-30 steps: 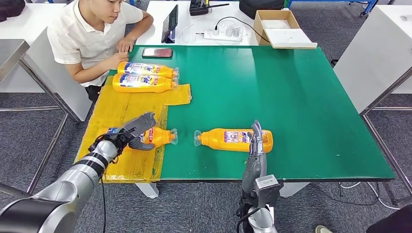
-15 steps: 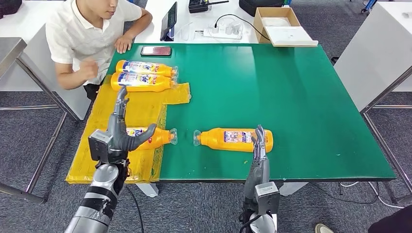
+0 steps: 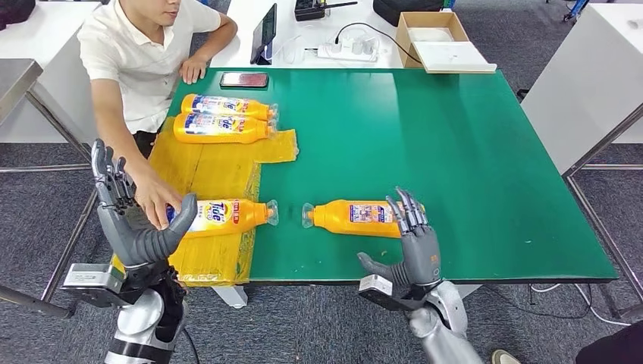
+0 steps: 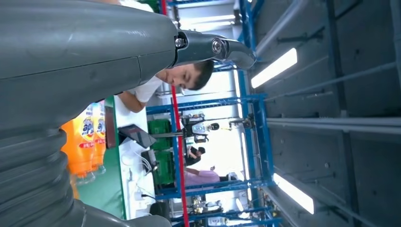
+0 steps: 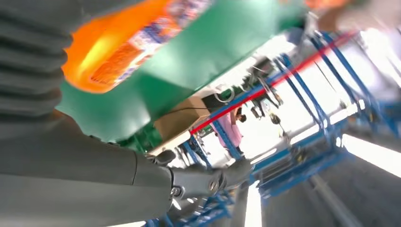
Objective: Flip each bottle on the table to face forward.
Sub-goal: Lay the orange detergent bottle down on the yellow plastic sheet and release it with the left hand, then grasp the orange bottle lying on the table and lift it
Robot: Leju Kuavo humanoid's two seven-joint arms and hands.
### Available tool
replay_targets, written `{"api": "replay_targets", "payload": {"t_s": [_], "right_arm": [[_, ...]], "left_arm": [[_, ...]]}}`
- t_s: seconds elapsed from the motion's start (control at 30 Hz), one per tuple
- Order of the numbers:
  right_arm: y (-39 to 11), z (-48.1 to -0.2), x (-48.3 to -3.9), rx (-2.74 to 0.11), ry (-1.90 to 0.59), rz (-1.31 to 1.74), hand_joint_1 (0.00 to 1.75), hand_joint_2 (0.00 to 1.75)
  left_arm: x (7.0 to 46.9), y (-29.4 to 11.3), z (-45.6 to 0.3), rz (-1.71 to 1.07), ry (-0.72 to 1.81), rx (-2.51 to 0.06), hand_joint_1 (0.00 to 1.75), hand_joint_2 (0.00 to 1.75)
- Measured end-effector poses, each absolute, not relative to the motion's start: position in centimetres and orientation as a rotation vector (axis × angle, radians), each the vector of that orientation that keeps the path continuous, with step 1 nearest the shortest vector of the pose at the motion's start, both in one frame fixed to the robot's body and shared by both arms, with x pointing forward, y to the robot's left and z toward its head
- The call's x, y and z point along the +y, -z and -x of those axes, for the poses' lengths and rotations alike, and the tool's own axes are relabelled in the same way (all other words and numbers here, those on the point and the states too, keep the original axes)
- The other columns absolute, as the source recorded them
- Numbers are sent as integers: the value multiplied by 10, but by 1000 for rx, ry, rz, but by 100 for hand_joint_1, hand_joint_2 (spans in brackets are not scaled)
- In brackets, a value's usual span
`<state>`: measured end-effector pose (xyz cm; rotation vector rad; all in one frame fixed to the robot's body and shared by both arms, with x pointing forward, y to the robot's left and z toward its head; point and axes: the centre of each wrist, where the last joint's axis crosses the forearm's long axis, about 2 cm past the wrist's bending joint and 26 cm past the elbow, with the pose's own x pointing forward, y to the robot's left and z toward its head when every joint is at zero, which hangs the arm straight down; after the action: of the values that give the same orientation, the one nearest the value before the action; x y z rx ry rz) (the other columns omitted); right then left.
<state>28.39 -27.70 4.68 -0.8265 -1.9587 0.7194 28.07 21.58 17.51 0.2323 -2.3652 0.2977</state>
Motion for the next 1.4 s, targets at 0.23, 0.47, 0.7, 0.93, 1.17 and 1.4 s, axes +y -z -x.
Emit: {"api": "replay_targets", "payload": {"t_s": [0.23,0.47,0.7,0.93,1.17,1.4], "right_arm": [[-41,-306,-311,-1758,-844,957,0,175],[-36,-314,-324,-1674,-868,972,0,175],[-32,-321,-325,-1619,-868,944,0,175],[-29,-327,-318,-1535,-894,912,0,175],[-27,-327,-314,-1511,-900,896,0,175],[-27,-331,-313,-1421,-899,842,0,175]], "left_arm": [[210,-164,-274,-157,-278,-2274,0,175],[200,-150,-271,-86,-207,-2193,0,175],[190,-142,-270,-47,-165,-2160,0,175],[183,-142,-274,-6,-140,-2145,0,175],[182,-140,-275,3,-129,-2134,0,175],[181,-142,-278,21,-126,-2129,0,175]]}}
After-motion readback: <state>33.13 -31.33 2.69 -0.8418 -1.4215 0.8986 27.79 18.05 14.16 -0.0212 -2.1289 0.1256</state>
